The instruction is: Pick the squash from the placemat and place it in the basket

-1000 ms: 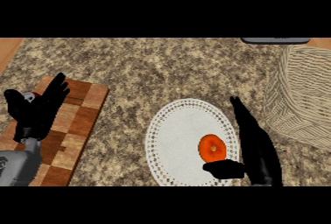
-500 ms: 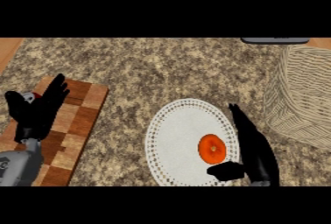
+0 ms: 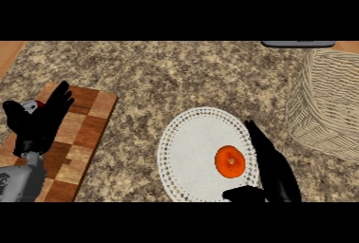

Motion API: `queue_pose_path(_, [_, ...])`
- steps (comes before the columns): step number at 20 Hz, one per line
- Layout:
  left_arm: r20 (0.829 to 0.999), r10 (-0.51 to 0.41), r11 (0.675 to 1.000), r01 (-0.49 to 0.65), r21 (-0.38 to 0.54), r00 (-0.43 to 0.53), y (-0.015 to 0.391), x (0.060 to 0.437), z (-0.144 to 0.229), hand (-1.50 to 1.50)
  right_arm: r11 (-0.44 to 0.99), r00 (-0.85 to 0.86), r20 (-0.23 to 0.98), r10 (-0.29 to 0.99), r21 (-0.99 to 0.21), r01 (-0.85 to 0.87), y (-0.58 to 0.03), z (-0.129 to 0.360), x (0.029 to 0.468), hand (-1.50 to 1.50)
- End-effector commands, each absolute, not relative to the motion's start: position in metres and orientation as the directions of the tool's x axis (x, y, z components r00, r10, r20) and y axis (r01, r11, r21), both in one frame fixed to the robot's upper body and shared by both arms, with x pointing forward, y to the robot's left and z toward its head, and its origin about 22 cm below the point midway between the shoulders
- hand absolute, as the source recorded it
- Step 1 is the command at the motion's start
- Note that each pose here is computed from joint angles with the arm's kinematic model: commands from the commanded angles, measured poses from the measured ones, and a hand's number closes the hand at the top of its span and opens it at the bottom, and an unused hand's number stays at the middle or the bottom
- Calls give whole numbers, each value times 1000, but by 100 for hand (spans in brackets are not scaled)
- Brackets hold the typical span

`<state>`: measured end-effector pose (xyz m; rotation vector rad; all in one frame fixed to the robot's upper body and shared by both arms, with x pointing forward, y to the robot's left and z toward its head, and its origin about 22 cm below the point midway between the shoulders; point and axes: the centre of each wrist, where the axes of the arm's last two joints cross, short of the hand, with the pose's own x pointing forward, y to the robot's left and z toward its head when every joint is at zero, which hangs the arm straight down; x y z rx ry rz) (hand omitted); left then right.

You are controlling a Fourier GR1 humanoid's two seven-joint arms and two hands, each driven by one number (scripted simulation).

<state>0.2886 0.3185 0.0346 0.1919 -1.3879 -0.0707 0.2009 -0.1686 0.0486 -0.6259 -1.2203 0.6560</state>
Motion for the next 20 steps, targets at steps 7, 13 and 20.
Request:
queue_pose_path(7, [969, -159, 981, -79, 176, 187, 323, 292, 37, 0, 624, 216, 591, 777, -767, -145, -148, 30, 210, -150])
queue_pose_path(13, [967, -170, 980, -70, 186, 187, 304, 295, 49, 0, 603, 237, 565, 790, -786, -136, -151, 22, 206, -150])
queue_pose_path(20, [970, -167, 981, -64, 181, 176, 304, 292, 37, 0, 482, 176, 451, 875, -844, -236, -128, -2, 209, 150])
